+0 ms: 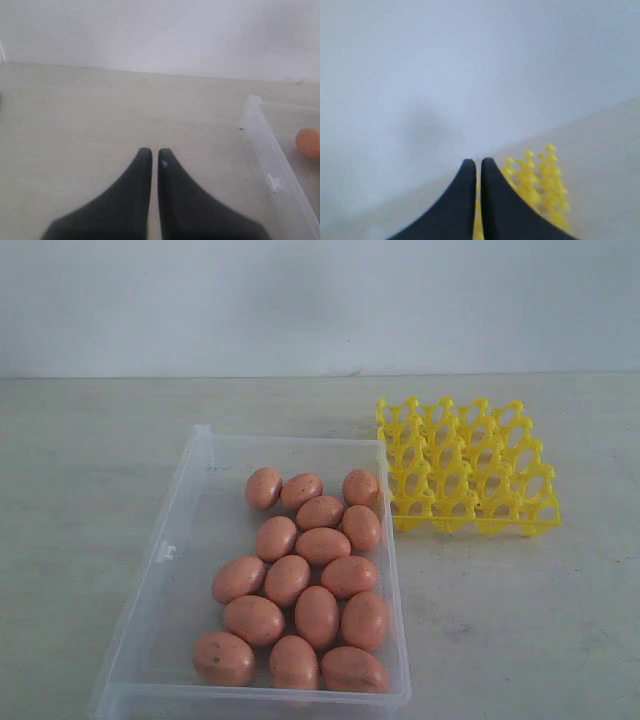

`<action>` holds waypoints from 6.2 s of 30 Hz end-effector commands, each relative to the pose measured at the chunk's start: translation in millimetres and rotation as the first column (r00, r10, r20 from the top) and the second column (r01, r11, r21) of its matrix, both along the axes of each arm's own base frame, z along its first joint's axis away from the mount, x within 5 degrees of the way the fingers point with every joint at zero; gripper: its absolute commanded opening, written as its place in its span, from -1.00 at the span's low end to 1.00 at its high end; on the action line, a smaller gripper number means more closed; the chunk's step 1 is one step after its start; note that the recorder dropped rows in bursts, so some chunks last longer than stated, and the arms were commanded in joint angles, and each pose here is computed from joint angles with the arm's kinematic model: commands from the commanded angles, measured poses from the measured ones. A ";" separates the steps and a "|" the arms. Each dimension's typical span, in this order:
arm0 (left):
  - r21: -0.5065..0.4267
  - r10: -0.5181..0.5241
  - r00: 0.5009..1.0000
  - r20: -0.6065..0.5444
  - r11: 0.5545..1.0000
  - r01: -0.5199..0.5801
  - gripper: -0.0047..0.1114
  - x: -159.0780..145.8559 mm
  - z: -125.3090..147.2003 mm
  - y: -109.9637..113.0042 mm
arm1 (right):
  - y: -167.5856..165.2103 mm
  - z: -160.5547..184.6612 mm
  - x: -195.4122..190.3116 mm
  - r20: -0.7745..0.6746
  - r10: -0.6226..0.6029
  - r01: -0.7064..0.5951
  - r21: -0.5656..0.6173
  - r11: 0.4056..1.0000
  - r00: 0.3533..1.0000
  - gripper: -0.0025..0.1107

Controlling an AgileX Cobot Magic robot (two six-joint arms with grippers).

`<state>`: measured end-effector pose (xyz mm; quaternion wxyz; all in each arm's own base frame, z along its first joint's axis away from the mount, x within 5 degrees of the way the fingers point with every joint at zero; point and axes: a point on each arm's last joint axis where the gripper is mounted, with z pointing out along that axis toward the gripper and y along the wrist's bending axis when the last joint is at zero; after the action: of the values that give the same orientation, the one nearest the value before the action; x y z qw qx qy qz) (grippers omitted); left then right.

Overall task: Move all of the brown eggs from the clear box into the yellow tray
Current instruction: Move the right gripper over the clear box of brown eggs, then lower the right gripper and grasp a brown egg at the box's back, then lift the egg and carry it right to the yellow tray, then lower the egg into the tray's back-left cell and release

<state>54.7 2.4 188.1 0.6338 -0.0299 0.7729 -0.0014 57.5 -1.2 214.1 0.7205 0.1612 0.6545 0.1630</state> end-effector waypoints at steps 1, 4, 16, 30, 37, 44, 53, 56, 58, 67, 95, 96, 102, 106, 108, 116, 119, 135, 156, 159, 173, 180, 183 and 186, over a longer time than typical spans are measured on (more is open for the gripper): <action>0.000 0.002 1.000 0.008 1.000 -0.002 -0.85 0.1 0.0 0.1 | -7.3 21.3 -5.5 0.248 -0.056 -0.014 0.270 0.963 0.967 -0.96; 0.000 0.002 1.000 0.008 1.000 -0.002 -0.85 0.1 0.0 0.1 | -11.4 32.9 -11.0 0.380 -0.102 -0.007 0.276 0.961 0.919 -0.96; 0.000 0.002 1.000 0.008 1.000 -0.002 -0.85 0.1 0.0 0.1 | 0.7 191.3 88.7 0.131 -0.031 0.089 -0.464 0.881 0.991 -0.96; 0.000 0.002 1.000 0.008 1.000 -0.002 -0.85 0.1 0.0 0.1 | 167.3 38.1 267.0 -0.969 0.246 -0.984 -0.042 -0.171 -0.002 -0.96; 0.000 0.002 1.000 0.008 1.000 -0.002 -0.85 0.1 0.0 0.1 | 179.1 9.8 265.1 -0.990 0.122 -0.951 0.030 -0.307 -0.071 -0.75; 0.000 0.002 1.000 0.008 1.000 -0.002 -0.85 0.1 0.0 0.1 | 185.6 10.3 278.6 -0.979 0.187 -0.910 -0.154 -0.386 0.087 -0.08; 0.000 0.002 1.000 0.008 1.000 -0.002 -0.85 0.1 0.0 0.1 | 196.4 -17.8 285.7 -0.970 0.241 -0.937 -0.106 -0.334 0.024 -0.05; 0.000 0.002 1.000 0.008 1.000 -0.002 -0.85 0.1 0.0 0.1 | 196.9 -26.1 285.8 -0.973 0.230 -0.938 -0.073 -0.338 -0.007 -0.05; 0.000 0.002 1.000 0.008 1.000 -0.002 -0.85 0.1 0.0 0.1 | 196.9 -27.1 285.7 -0.974 0.228 -0.938 -0.068 -0.339 -0.012 -0.05; 0.000 0.002 1.000 0.008 1.000 -0.002 -0.85 0.1 0.0 0.1 | 195.2 -60.7 283.3 -0.979 0.189 -0.942 0.015 -0.335 -0.083 -0.05; 0.000 0.002 1.000 0.008 1.000 -0.002 -0.85 0.1 0.0 0.1 | 193.5 -12.4 286.1 -0.962 0.254 -0.992 -0.114 -0.054 0.097 -0.96; 0.000 0.002 1.000 0.008 1.000 -0.002 -0.85 0.1 0.0 0.1 | 193.2 0.8 285.3 -0.950 0.278 -0.988 -0.152 -0.022 0.140 -0.96; 0.000 0.002 1.000 0.008 1.000 -0.002 -0.85 0.1 0.0 0.1 | 177.6 62.6 282.0 -0.811 0.412 -0.900 -0.300 0.317 0.416 -0.96; 0.000 0.002 1.000 0.008 1.000 -0.002 -0.85 0.1 0.0 0.1 | 131.1 69.1 281.5 -0.668 0.393 -0.696 -0.264 0.668 0.631 -0.96; 0.000 0.002 1.000 0.008 1.000 -0.002 -0.85 0.1 0.0 0.1 | 100.0 61.6 274.9 -0.620 0.312 -0.555 -0.244 0.795 0.720 -0.96; 0.000 0.002 1.000 0.008 1.000 -0.002 -0.85 0.1 0.0 0.1 | 20.1 26.4 262.2 -0.456 -0.117 0.003 -0.243 0.970 0.882 -0.96; 0.000 0.002 1.000 0.008 1.000 -0.002 -0.85 0.1 0.0 0.1 | 14.6 26.4 276.5 -0.349 -0.120 0.066 -0.164 0.984 0.929 -0.96; 0.000 0.002 1.000 0.008 1.000 -0.002 -0.85 0.1 0.0 0.1 | 29.4 -21.0 399.5 -0.220 0.696 -0.698 0.080 0.712 0.684 -0.96; 0.000 0.002 1.000 0.008 1.000 -0.002 -0.85 0.1 0.0 0.1 | 28.8 -109.1 433.3 -0.440 0.570 -0.663 -0.080 0.745 0.694 -0.96; 0.000 0.002 1.000 0.008 1.000 -0.002 -0.85 0.1 0.0 0.1 | 28.3 -118.4 434.3 -0.439 0.563 -0.662 -0.103 0.742 0.700 -0.96; 0.000 0.002 1.000 0.008 1.000 -0.002 -0.85 0.1 0.0 0.1 | 30.1 -108.0 441.4 -0.283 0.583 -0.647 -0.266 0.715 0.761 -0.96; 0.000 0.002 1.000 0.008 1.000 -0.002 -0.85 0.1 0.0 0.1 | 22.3 -119.3 443.3 -0.403 0.489 -0.616 -0.298 0.729 0.774 -0.96; 0.000 0.002 1.000 0.008 1.000 -0.002 -0.85 0.1 0.0 0.1 | 24.9 -116.9 442.4 -0.378 0.519 -0.631 -0.297 0.716 0.767 -0.96; 0.000 0.002 1.000 0.008 1.000 -0.002 -0.85 0.1 0.0 0.1 | 24.9 -117.4 442.3 -0.384 0.518 -0.634 -0.301 0.713 0.765 -0.91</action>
<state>54.7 2.4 188.1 0.6338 -0.0299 0.7729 -0.0014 499.4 23.2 94.3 0.5490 -0.1755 0.7879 0.2168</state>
